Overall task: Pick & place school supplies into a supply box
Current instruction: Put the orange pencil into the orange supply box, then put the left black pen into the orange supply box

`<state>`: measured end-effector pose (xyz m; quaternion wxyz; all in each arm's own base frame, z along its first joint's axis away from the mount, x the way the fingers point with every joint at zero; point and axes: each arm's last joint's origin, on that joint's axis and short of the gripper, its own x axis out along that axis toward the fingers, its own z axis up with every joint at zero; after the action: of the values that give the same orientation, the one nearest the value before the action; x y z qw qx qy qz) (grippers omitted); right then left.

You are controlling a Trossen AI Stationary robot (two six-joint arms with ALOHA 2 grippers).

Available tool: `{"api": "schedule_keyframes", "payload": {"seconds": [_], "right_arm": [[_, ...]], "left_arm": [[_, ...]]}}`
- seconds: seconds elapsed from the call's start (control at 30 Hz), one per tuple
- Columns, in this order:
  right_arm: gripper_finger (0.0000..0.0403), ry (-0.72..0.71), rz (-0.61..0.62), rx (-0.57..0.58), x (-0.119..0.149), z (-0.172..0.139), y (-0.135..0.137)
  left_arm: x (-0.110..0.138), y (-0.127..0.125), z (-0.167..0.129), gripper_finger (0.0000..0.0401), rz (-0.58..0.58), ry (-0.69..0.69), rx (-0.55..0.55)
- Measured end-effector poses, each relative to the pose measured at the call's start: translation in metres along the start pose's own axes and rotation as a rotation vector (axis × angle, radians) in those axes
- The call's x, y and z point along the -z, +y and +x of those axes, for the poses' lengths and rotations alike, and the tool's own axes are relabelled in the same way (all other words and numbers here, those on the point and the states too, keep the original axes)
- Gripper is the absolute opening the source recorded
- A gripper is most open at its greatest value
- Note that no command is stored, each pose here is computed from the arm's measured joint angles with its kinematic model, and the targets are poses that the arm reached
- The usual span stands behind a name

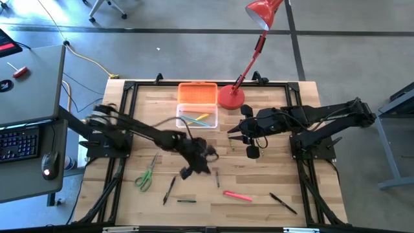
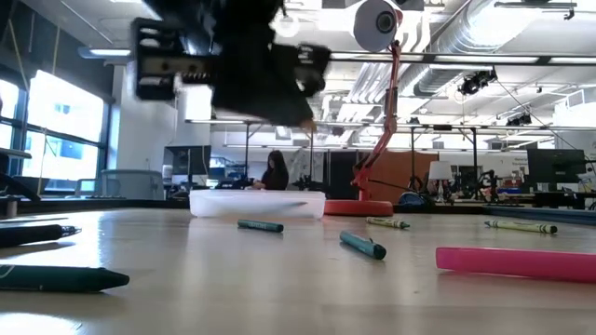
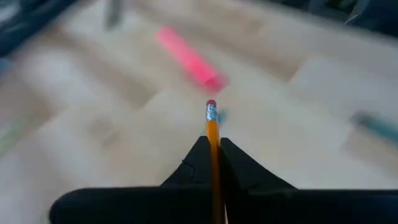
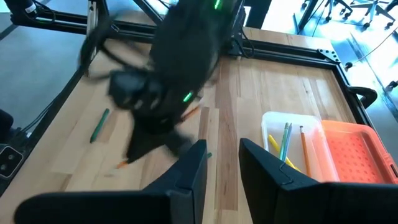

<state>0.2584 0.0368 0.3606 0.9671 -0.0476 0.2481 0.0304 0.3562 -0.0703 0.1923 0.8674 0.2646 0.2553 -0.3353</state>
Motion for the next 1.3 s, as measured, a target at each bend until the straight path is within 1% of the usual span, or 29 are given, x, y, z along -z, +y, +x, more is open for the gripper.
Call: {"api": "schedule_keyframes", "payload": {"seconds": [0.07,0.13,0.2,0.23,0.3,0.37,0.43,0.53,0.6,0.67,0.77,0.83,0.93,1.0,1.13,1.2,1.3], "right_arm": [[0.0074,0.0,0.0,0.0,0.0,0.0,0.0],[0.0074,0.0,0.0,0.0,0.0,0.0,0.0],[0.0074,0.0,0.0,0.0,0.0,0.0,0.0],[0.0074,0.0,0.0,0.0,0.0,0.0,0.0],[0.0074,0.0,0.0,0.0,0.0,0.0,0.0],[0.0074,0.0,0.0,0.0,0.0,0.0,0.0],[0.0074,0.0,0.0,0.0,0.0,0.0,0.0],[0.0074,0.0,0.0,0.0,0.0,0.0,0.0],[0.0074,0.0,0.0,0.0,0.0,0.0,0.0],[0.0074,0.0,0.0,0.0,0.0,0.0,0.0],[0.0074,0.0,0.0,0.0,0.0,0.0,0.0],[0.0074,0.0,0.0,0.0,0.0,0.0,0.0],[0.0074,0.0,0.0,0.0,0.0,0.0,0.0],[0.0074,0.0,0.0,0.0,0.0,0.0,0.0],[0.0074,0.0,0.0,0.0,0.0,0.0,0.0],[0.0074,0.0,0.0,0.0,0.0,0.0,0.0],[0.0074,0.0,0.0,0.0,0.0,0.0,0.0]], "left_arm": [[-0.004,0.01,-0.024,0.0042,0.019,0.062,-0.126],[-0.002,0.022,-0.049,0.0036,0.013,0.124,-0.229],[0.007,0.038,-0.071,0.0025,-0.028,0.156,-0.306],[0.015,0.045,-0.081,0.0021,-0.058,0.172,-0.322],[0.035,0.061,-0.098,0.0012,-0.131,0.174,-0.335],[0.055,0.077,-0.115,0.001,-0.194,0.152,-0.351],[0.078,0.091,-0.13,0.001,-0.285,0.115,-0.353],[0.112,0.102,-0.137,0.001,-0.407,0.084,-0.297],[0.132,0.107,-0.141,0.0009,-0.456,0.067,-0.279],[0.147,0.112,-0.143,0.0009,-0.486,0.061,-0.286],[0.164,0.114,-0.145,0.0016,-0.597,0.026,-0.251],[0.165,0.113,-0.144,0.0022,-0.631,0.002,-0.219],[0.161,0.111,-0.143,0.0024,-0.659,-0.011,-0.2],[0.154,0.109,-0.144,0.0023,-0.692,-0.025,-0.185],[0.133,0.102,-0.148,0.0022,-0.751,-0.052,-0.157],[0.117,0.094,-0.149,0.0025,-0.801,-0.079,-0.092],[0.092,0.075,-0.148,0.0031,-0.836,-0.087,0.038]]}}
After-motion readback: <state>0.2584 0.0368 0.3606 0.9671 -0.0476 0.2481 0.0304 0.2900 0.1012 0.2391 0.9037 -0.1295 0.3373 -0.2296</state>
